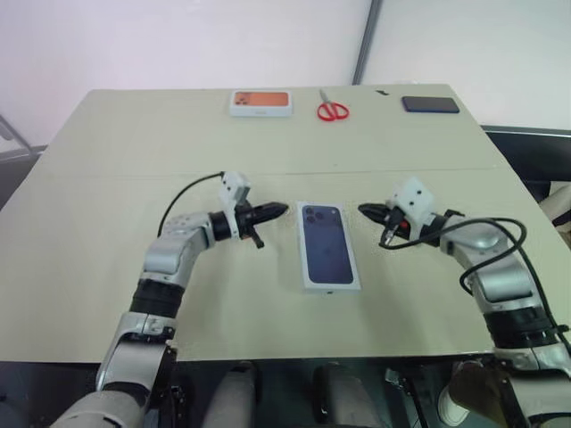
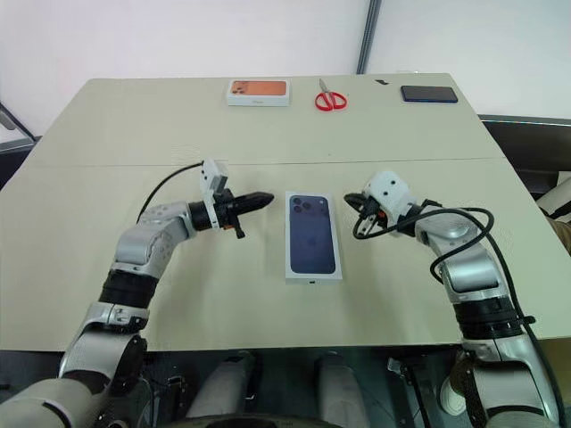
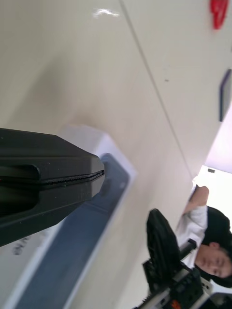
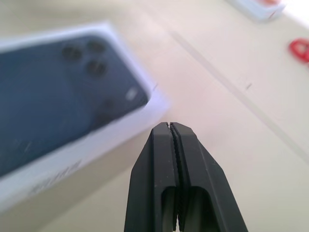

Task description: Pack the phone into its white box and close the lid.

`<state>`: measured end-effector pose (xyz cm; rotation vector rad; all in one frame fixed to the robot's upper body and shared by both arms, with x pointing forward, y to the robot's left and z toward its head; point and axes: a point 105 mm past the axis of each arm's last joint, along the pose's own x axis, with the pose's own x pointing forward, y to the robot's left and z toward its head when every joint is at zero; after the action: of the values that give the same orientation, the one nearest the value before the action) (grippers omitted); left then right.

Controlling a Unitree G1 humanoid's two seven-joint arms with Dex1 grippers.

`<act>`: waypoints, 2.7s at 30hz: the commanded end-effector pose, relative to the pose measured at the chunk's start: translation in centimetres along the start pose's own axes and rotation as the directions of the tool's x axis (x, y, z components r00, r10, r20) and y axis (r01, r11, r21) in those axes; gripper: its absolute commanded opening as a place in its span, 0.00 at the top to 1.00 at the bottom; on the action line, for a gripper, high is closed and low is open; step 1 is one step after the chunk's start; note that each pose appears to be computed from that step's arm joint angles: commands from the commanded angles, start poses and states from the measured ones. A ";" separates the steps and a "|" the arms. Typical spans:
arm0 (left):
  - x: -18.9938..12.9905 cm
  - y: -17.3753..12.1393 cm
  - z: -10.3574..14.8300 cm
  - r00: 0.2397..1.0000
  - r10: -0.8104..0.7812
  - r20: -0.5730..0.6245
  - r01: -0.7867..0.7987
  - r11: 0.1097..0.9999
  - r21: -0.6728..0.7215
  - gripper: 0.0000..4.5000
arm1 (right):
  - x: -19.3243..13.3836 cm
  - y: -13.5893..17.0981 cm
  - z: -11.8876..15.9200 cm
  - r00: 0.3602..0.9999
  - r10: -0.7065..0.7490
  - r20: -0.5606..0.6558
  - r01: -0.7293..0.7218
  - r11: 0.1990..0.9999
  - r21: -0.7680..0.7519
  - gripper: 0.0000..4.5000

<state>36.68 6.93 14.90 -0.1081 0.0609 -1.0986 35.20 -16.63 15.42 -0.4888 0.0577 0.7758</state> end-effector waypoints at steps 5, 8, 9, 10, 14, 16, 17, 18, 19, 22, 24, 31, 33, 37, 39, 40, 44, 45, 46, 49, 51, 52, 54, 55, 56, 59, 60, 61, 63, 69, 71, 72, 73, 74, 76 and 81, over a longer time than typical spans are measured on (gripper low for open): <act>3.1 -1.1 -0.6 0.999 -0.047 0.014 0.047 0.999 -0.002 1.00 | 0.8 5.4 0.4 0.974 0.224 0.026 -0.224 0.974 0.016 0.99; 3.3 -1.5 -2.6 0.997 -0.054 -0.052 0.054 0.998 -0.009 1.00 | 0.6 7.0 -1.5 0.959 0.276 -0.068 -0.277 0.961 -0.007 0.99; 3.2 -1.6 -3.4 0.994 -0.063 -0.090 0.061 0.998 -0.018 1.00 | 0.5 7.3 -2.0 0.955 0.282 -0.097 -0.285 0.958 -0.026 0.99; 2.8 -1.7 -4.8 0.987 -0.064 -0.150 0.065 0.998 -0.003 1.00 | 0.4 7.4 -2.4 0.953 0.282 -0.112 -0.286 0.958 -0.024 0.99; 1.2 -1.3 -7.8 0.956 -0.041 -0.292 0.049 0.999 0.022 1.00 | 0.5 6.9 -2.4 0.960 0.250 -0.123 -0.257 0.966 -0.040 0.99; 0.9 -1.1 -7.6 0.959 -0.033 -0.283 0.039 0.999 0.018 1.00 | 0.5 6.5 -2.0 0.964 0.243 -0.109 -0.252 0.965 -0.068 0.99; 0.8 -1.0 -7.4 0.960 -0.029 -0.280 0.034 0.999 0.014 1.00 | 0.5 6.4 -1.8 0.965 0.241 -0.104 -0.249 0.966 -0.066 0.99; 0.8 -0.8 -7.3 0.960 -0.022 -0.279 0.027 1.000 0.013 1.00 | 0.6 6.2 -1.8 0.966 0.236 -0.101 -0.243 0.968 -0.055 0.99; 0.8 -0.6 -7.1 0.963 -0.014 -0.270 0.021 0.999 0.025 1.00 | 0.6 6.1 -2.0 0.965 0.235 -0.114 -0.241 0.969 -0.047 0.99; 1.1 -0.3 -5.9 0.976 0.007 -0.219 -0.005 1.000 0.008 1.00 | 0.4 6.0 -3.1 0.959 0.231 -0.162 -0.245 0.967 -0.071 0.99; 1.0 -0.2 -5.2 0.980 0.008 -0.198 -0.008 1.000 -0.002 1.00 | 0.5 5.7 -2.5 0.967 0.224 -0.126 -0.231 0.972 -0.044 0.99; -0.9 0.8 -2.8 0.992 0.036 -0.119 -0.033 0.999 0.024 0.82 | -0.1 3.4 -0.4 0.984 0.179 0.002 -0.178 0.980 0.087 0.81; -1.7 0.8 -2.4 0.993 0.030 -0.116 -0.025 0.998 0.050 0.60 | -0.3 2.5 -0.7 0.991 0.134 -0.006 -0.133 0.989 0.070 0.59; -3.0 1.1 -2.9 0.988 0.044 -0.149 -0.030 0.995 0.093 0.15 | -0.6 1.9 -1.9 0.992 0.109 -0.069 -0.109 0.994 0.003 0.14; -3.2 0.7 -3.6 0.983 0.026 -0.182 -0.006 0.994 0.108 0.15 | -0.7 1.6 -2.7 0.990 0.090 -0.105 -0.094 0.995 -0.032 0.14; -3.1 0.4 -3.9 0.980 0.014 -0.197 0.006 0.995 0.099 0.15 | -0.7 1.5 -2.9 0.991 0.085 -0.105 -0.089 0.996 -0.031 0.14; -2.6 -0.1 -4.6 0.977 -0.014 -0.213 0.031 0.997 0.073 0.25 | -1.0 0.7 -3.3 0.992 0.052 -0.119 -0.057 0.998 -0.037 0.47; -2.6 -0.1 -4.7 0.976 -0.011 -0.217 0.030 0.996 0.084 0.32 | -1.0 0.4 -3.1 0.994 0.040 -0.102 -0.043 0.999 -0.022 0.59; -2.5 0.0 -4.7 0.976 -0.005 -0.217 0.024 0.996 0.088 0.43 | -1.1 0.3 -2.9 0.996 0.033 -0.085 -0.033 0.999 0.004 0.72; -2.6 0.0 -5.3 0.970 -0.009 -0.242 0.033 0.995 0.097 0.79 | -1.3 0.5 -3.3 0.992 0.047 -0.114 -0.050 0.999 -0.021 1.00; -2.4 -0.6 -6.4 0.956 -0.042 -0.290 0.064 0.996 0.065 0.99 | -1.5 2.1 -4.0 0.980 0.130 -0.148 -0.138 0.989 -0.045 1.00; -2.4 -0.9 -6.8 0.949 -0.061 -0.308 0.079 0.996 0.045 0.99 | -1.5 2.8 -4.1 0.975 0.162 -0.149 -0.169 0.985 -0.034 1.00; -2.4 -1.8 -7.9 0.918 -0.135 -0.373 0.137 0.990 -0.022 0.99 | -1.5 4.1 -4.0 0.964 0.227 -0.141 -0.229 0.973 0.001 1.00; -2.0 -1.8 -7.8 0.913 -0.142 -0.382 0.150 0.989 -0.009 0.99 | -1.4 4.7 -3.9 0.958 0.255 -0.132 -0.254 0.967 0.025 1.00; -1.7 -1.8 -7.7 0.911 -0.143 -0.386 0.157 0.988 0.004 0.99 | -1.4 5.0 -3.7 0.953 0.275 -0.126 -0.271 0.962 0.042 1.00; -0.2 -1.9 -6.3 0.926 -0.157 -0.343 0.161 0.987 -0.018 0.99 | -1.2 4.9 -3.4 0.954 0.274 -0.119 -0.272 0.962 0.039 1.00; 0.5 -2.3 -5.8 0.925 -0.186 -0.330 0.185 0.982 -0.036 0.99 | -1.1 4.7 -3.2 0.957 0.267 -0.115 -0.265 0.964 0.028 1.00; 1.0 -2.8 -5.6 0.921 -0.211 -0.326 0.210 0.977 -0.038 0.99 | -1.0 4.4 -2.9 0.959 0.259 -0.111 -0.258 0.966 0.020 1.00; 1.6 -3.5 -5.8 0.910 -0.251 -0.331 0.243 0.968 -0.065 0.99 | -1.1 3.7 -2.8 0.964 0.240 -0.118 -0.241 0.970 0.005 1.00; 1.9 -3.5 -5.8 0.916 -0.243 -0.321 0.241 0.969 -0.046 0.99 | -1.6 3.5 -3.3 0.964 0.229 -0.134 -0.230 0.973 0.009 1.00; 1.9 -3.5 -5.7 0.918 -0.240 -0.315 0.241 0.970 -0.037 0.99 | -1.5 4.1 -3.2 0.960 0.248 -0.129 -0.249 0.968 0.011 1.00; 1.9 -3.3 -5.5 0.926 -0.225 -0.304 0.231 0.973 -0.018 0.99 | -1.5 4.4 -3.2 0.958 0.255 -0.129 -0.256 0.967 0.011 1.00; 1.9 -2.8 -5.2 0.937 -0.195 -0.290 0.203 0.979 -0.002 0.99 | -1.5 4.6 -3.2 0.956 0.263 -0.126 -0.263 0.965 0.018 1.00; 1.8 -2.3 -5.0 0.946 -0.168 -0.278 0.178 0.984 0.011 0.99 | -1.5 4.8 -3.2 0.954 0.274 -0.122 -0.272 0.962 0.035 1.00; 1.7 -1.6 -4.5 0.960 -0.127 -0.251 0.139 0.990 0.032 0.99 | -1.6 5.0 -3.1 0.949 0.290 -0.124 -0.286 0.957 0.043 1.00; 1.0 -1.8 -4.6 0.961 -0.133 -0.241 0.142 0.990 0.017 0.99 | -1.5 4.1 -3.3 0.956 0.256 -0.145 -0.260 0.966 -0.006 1.00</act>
<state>35.40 5.23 9.47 0.0569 0.2989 -1.2180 31.38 -17.12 9.87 -0.5289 0.3149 0.9919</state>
